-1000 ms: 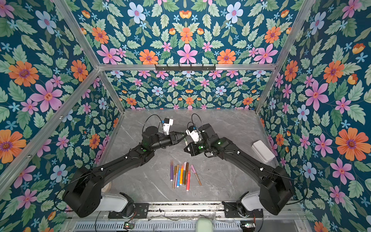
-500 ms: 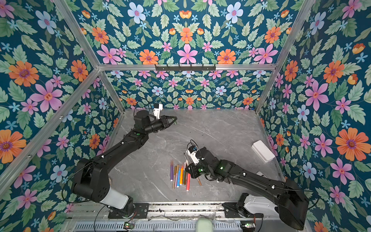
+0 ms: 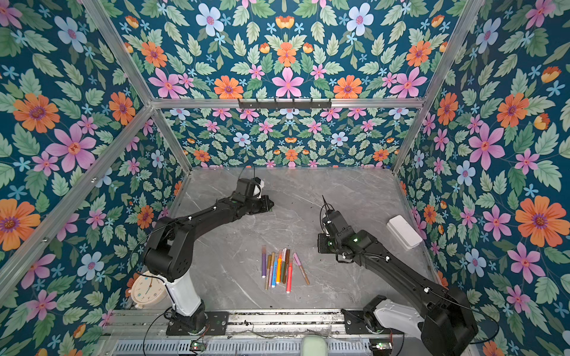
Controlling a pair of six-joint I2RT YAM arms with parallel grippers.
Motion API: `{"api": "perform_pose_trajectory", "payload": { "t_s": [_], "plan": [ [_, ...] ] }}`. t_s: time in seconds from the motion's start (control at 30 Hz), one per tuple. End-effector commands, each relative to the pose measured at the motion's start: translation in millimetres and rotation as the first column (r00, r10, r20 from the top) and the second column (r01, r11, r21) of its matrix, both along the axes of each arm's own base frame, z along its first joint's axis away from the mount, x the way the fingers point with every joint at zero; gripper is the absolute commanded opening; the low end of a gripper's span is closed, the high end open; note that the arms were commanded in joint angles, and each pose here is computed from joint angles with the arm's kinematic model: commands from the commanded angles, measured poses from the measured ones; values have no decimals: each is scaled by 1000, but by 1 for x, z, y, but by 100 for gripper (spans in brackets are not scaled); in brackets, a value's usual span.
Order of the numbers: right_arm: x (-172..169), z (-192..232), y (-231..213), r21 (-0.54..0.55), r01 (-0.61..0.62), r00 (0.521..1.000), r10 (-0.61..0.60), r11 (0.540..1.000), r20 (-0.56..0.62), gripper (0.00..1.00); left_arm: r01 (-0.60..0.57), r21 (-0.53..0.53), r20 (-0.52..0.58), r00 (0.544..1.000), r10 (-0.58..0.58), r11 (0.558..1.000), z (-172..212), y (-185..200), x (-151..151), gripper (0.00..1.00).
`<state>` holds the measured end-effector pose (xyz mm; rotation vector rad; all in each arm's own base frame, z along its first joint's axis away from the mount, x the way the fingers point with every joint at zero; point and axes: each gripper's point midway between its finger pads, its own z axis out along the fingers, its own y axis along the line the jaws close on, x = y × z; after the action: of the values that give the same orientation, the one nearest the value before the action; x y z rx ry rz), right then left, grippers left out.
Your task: Open the pen caps
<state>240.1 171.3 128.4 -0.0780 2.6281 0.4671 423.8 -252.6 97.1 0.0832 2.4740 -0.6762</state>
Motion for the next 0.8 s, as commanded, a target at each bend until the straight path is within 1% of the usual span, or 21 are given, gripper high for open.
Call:
{"api": "perform_pose_trajectory", "payload": {
  "t_s": [0.0, 0.07, 0.17, 0.3, 0.4, 0.43, 0.5, 0.53, 0.6, 0.73, 0.77],
  "plan": [
    [-6, -11, -16, -74, 23, 999, -24, 997, -23, 0, -20, 294, -5, 1000, 22, 956, -32, 32, -3, 0],
    [-6, -15, -19, -89, 27, 999, -30, 996, -35, 0, -8, 353, -11, 1000, 12, 936, -41, 33, -3, 0],
    [-6, -19, -22, -115, 30, 998, -35, 993, -47, 0, -2, 400, -12, 1000, 7, 916, -50, 33, -3, 0],
    [-5, -20, -22, -118, 30, 998, -36, 993, -49, 0, 18, 403, -40, 999, -2, 915, -60, 31, -4, 1],
    [-5, -21, -22, -121, 30, 998, -36, 992, -50, 0, 26, 397, -48, 999, -7, 918, -64, 30, -5, 4],
    [-5, -21, -22, -121, 31, 998, -38, 992, -51, 0, 26, 390, -48, 999, -8, 920, -63, 29, -5, 7],
    [-5, -21, -22, -125, 29, 998, -35, 992, -52, 0, 26, 383, -46, 999, -10, 923, -62, 28, -5, 20],
    [-5, -21, -23, -127, 29, 998, -36, 991, -52, 0, 26, 379, -44, 999, -10, 925, -61, 27, -6, 25],
    [-4, -21, -23, -132, 27, 998, -35, 991, -54, 0, 28, 370, -40, 999, -14, 929, -58, 26, -5, 31],
    [0, -18, -23, -149, 20, 998, -29, 989, -63, 0, 25, 331, -5, 1000, -24, 943, -40, 21, -5, 46],
    [2, -17, -24, -154, 17, 998, -27, 988, -64, 0, 24, 319, 6, 1000, -27, 948, -34, 20, -6, 48]
  ]
}}
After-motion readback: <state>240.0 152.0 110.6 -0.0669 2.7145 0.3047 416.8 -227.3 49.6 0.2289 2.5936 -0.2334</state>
